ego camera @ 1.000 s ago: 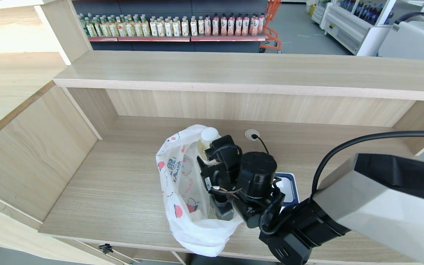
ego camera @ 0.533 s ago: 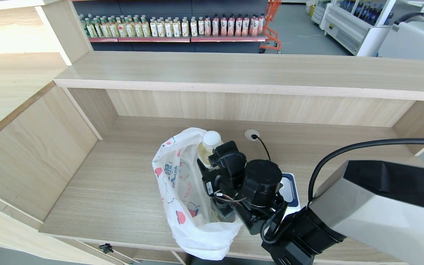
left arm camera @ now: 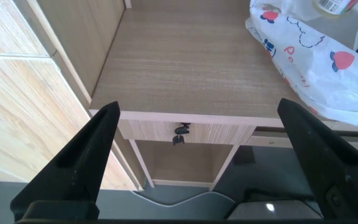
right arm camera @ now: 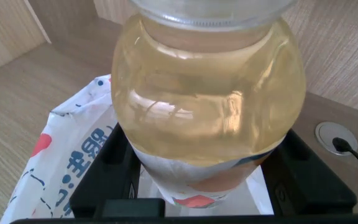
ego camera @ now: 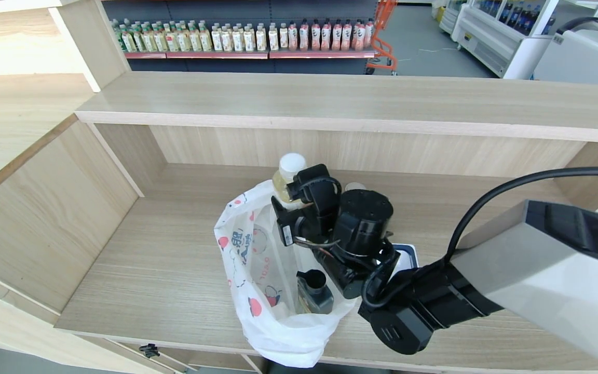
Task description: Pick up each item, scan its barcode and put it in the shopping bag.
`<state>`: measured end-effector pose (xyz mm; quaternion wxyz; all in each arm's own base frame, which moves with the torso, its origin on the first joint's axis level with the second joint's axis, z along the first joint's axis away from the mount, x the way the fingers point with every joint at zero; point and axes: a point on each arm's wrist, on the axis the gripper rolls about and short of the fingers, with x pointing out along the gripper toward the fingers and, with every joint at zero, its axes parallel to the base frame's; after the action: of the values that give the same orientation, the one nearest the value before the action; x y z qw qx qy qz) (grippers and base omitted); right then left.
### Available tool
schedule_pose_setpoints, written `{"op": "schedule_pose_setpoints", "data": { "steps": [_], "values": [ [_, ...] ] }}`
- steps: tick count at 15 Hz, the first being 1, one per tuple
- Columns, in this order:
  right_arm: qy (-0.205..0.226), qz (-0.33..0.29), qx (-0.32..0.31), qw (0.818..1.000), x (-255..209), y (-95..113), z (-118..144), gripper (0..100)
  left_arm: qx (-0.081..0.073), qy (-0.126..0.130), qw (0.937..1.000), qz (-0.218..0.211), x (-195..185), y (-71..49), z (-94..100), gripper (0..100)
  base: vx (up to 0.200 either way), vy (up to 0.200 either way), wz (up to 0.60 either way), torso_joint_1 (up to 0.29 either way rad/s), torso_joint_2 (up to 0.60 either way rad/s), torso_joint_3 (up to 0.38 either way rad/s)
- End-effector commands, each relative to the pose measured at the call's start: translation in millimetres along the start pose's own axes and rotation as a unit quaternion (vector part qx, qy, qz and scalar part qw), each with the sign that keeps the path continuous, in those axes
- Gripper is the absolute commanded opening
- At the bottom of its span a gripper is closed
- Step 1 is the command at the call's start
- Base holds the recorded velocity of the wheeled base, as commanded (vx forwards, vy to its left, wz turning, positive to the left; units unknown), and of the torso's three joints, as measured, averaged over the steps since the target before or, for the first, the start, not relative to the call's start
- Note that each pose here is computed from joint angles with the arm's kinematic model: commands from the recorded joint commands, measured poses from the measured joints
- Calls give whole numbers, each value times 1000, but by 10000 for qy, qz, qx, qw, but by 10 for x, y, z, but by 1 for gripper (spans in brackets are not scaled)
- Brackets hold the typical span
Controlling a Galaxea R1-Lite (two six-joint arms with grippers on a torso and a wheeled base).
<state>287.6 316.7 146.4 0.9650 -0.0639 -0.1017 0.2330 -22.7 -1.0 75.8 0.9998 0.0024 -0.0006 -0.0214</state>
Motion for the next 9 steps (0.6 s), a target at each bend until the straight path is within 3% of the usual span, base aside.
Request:
{"op": "schedule_pose_setpoints", "data": {
  "steps": [1, 9],
  "values": [
    [-73, 7, 104, 9999, 6, -23, 44, 0, 0, -2, 10000, -9, 0, 0, 0, 100, 0, 0, 0, 0, 0, 0],
    [146, -87, 525, 9985, 41, -158, -136, 0, 0, -2, 10000, -1, 0, 0, 0, 100, 0, 0, 0, 0, 0, 0]
  ]
}}
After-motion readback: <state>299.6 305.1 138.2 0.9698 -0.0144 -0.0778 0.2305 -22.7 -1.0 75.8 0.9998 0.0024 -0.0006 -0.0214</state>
